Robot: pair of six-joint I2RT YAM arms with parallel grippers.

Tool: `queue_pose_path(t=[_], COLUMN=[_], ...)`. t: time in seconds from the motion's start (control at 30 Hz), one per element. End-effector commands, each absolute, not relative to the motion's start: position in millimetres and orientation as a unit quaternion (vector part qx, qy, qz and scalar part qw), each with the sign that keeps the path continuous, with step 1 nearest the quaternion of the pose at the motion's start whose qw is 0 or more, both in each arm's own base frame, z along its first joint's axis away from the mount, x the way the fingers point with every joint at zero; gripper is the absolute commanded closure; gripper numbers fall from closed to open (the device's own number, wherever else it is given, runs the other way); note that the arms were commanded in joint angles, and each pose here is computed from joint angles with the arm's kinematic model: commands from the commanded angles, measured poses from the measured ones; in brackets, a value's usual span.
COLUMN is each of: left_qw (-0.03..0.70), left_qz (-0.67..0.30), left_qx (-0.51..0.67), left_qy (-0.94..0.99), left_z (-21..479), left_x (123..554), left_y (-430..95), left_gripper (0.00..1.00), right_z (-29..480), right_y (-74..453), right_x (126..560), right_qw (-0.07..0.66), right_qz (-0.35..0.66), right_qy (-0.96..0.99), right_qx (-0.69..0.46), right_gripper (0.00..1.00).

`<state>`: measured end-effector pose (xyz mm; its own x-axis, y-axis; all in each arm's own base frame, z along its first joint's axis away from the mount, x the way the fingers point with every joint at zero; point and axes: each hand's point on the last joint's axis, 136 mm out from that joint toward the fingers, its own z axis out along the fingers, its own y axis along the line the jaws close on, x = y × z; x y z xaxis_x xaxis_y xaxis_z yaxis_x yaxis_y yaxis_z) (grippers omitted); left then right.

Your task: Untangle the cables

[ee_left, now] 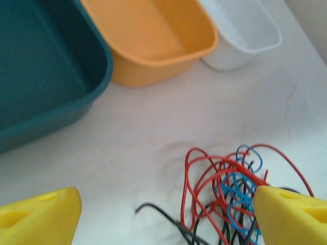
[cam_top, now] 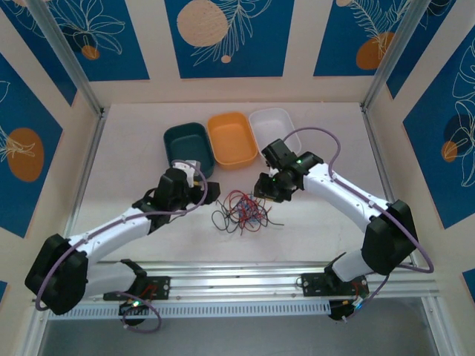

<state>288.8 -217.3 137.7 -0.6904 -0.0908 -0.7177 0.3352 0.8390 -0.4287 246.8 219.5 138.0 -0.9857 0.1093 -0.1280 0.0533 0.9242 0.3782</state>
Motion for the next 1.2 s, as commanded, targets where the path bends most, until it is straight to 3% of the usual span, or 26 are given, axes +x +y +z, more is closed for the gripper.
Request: queue_pose_path(t=[0.0, 0.3, 0.7, 1.17], left_qw=[0.342, 0.304, 0.271, 0.244], left_qz=[-0.285, -0.325, -0.358, -0.366], left_qx=[0.095, 0.098, 0.069, 0.071], left_qy=[0.890, 0.890, 0.891, 0.896], left_z=[128, 112, 90, 70], left_x=[267, 251, 249, 245], left_y=[-220, -230, -240, -246], left_gripper=[0.09, 0.04, 0.01, 0.13], right_z=[141, 115, 94, 93], right_y=[225, 243, 253, 256], right_x=[247, 247, 250, 239], right_qw=[0.069, 0.015, 0.002, 0.006], right_qz=[0.185, 0.171, 0.148, 0.142], right_qy=[0.980, 0.982, 0.983, 0.981], right_qx=[-0.005, -0.077, -0.107, -0.131], right_gripper=[0.66, 0.67, 0.65, 0.61])
